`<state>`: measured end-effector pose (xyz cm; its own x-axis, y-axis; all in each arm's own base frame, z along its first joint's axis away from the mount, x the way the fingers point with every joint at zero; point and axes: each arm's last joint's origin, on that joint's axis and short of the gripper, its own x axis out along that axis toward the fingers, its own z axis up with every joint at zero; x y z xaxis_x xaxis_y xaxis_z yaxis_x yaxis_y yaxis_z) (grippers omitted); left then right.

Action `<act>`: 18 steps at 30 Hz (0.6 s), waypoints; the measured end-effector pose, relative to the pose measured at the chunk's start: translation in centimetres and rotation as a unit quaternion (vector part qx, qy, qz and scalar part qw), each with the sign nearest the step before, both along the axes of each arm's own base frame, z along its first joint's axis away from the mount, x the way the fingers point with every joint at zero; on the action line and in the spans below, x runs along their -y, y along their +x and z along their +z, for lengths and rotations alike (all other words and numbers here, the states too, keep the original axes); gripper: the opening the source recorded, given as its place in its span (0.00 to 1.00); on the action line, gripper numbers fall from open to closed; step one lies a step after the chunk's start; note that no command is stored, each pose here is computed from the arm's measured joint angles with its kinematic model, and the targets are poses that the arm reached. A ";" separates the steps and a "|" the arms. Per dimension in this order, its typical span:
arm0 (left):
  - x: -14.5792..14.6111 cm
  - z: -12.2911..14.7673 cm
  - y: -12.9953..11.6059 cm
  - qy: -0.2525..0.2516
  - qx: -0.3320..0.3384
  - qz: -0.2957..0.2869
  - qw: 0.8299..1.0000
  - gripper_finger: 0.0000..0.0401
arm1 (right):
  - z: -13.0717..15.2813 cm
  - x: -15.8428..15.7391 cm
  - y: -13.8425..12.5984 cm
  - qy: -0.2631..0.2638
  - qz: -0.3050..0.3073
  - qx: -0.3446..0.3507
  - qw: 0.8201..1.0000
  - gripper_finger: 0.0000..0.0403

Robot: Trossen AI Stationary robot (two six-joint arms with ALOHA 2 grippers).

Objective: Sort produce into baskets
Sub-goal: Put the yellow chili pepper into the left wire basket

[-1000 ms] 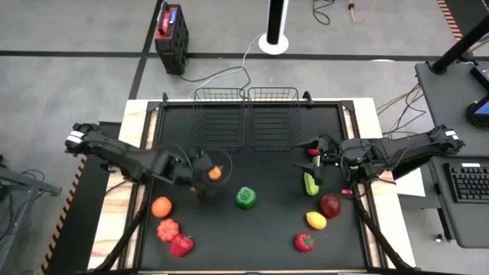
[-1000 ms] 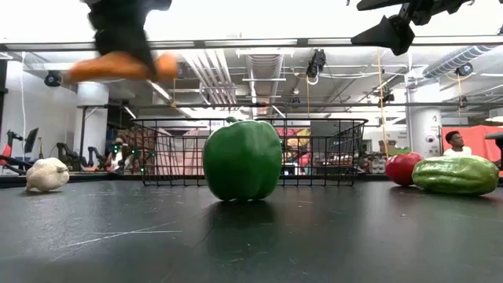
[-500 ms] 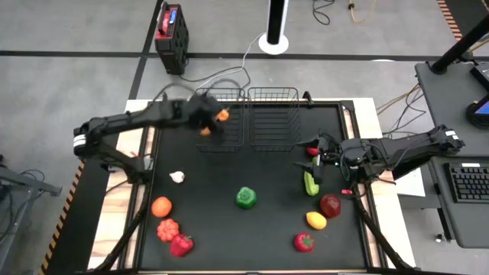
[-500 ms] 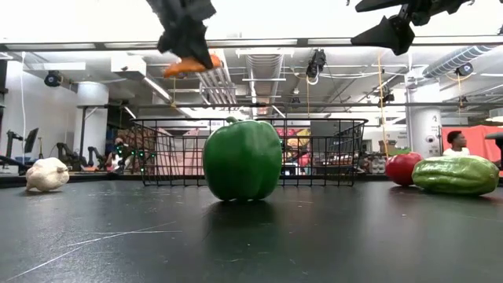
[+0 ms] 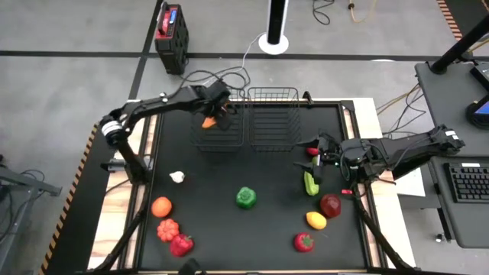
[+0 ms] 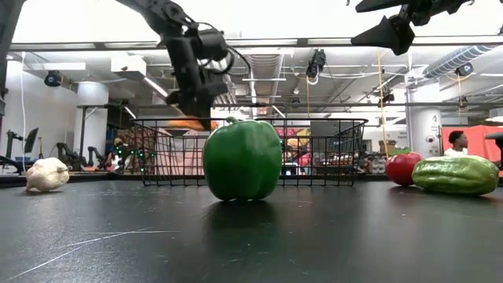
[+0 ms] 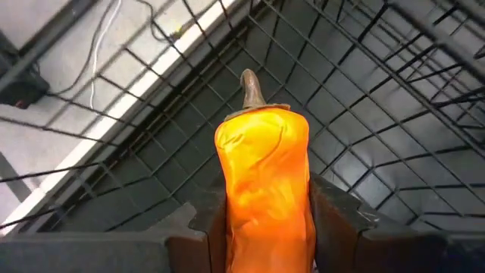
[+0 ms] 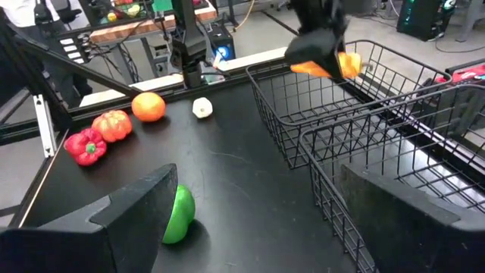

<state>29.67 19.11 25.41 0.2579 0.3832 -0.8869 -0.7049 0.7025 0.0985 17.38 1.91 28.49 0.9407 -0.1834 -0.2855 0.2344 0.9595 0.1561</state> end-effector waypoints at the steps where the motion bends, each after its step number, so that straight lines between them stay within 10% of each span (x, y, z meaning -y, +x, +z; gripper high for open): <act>1: -0.2 -0.4 0.2 -0.003 -0.007 -0.002 1.000 0.29 | 0.0 0.0 0.0 0.000 0.000 0.000 1.000 0.89; 18: -1.9 -3.2 1.4 -0.024 -0.062 -0.019 0.998 0.30 | -0.1 0.0 0.0 -0.001 0.000 -0.006 1.000 0.89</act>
